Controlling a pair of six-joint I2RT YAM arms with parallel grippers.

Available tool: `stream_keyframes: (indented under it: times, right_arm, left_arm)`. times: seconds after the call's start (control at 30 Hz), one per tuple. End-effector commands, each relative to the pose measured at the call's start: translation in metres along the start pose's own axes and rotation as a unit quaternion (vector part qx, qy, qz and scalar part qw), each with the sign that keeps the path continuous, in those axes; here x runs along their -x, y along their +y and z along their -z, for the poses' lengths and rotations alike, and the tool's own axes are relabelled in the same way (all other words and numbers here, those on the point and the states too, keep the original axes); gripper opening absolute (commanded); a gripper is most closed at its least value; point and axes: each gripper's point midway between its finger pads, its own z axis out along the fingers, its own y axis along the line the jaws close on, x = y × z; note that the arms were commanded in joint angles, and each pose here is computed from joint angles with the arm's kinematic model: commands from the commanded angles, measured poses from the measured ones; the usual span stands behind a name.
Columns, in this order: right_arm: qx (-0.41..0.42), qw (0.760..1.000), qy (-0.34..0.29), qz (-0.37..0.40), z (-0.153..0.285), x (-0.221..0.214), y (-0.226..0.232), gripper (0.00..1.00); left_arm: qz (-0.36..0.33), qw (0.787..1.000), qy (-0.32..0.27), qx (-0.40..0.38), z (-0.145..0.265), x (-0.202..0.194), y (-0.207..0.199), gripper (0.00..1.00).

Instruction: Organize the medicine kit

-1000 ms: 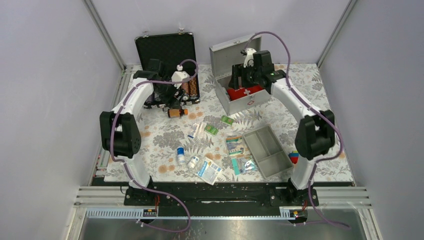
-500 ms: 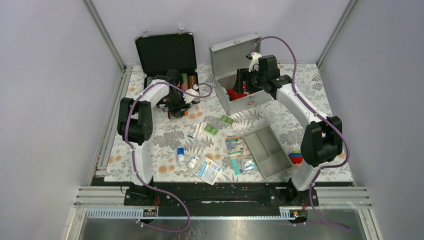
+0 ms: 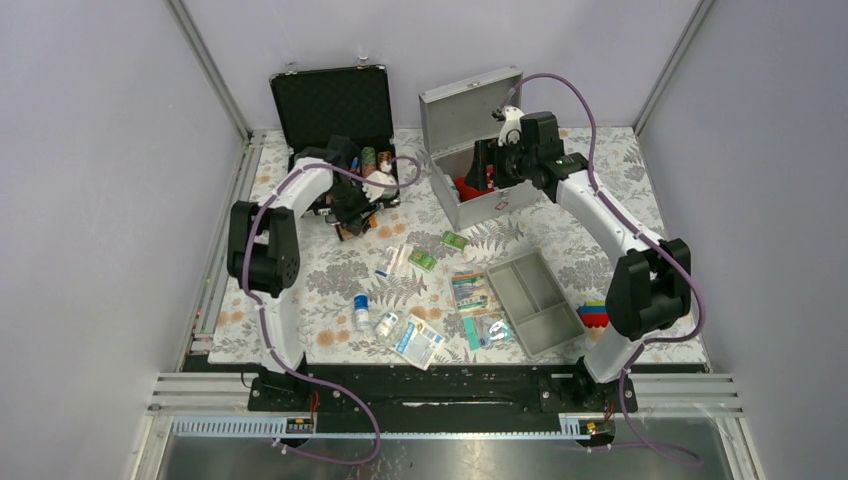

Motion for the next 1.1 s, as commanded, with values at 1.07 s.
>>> stream_keyframes:
  times: [1.07]
  right_arm:
    - [0.267,0.954,-0.121,-0.058,-0.006,0.114,0.155,0.87]
  left_arm:
    - [0.337,0.732,-0.482,-0.346,0.237,0.229,-0.040,0.17]
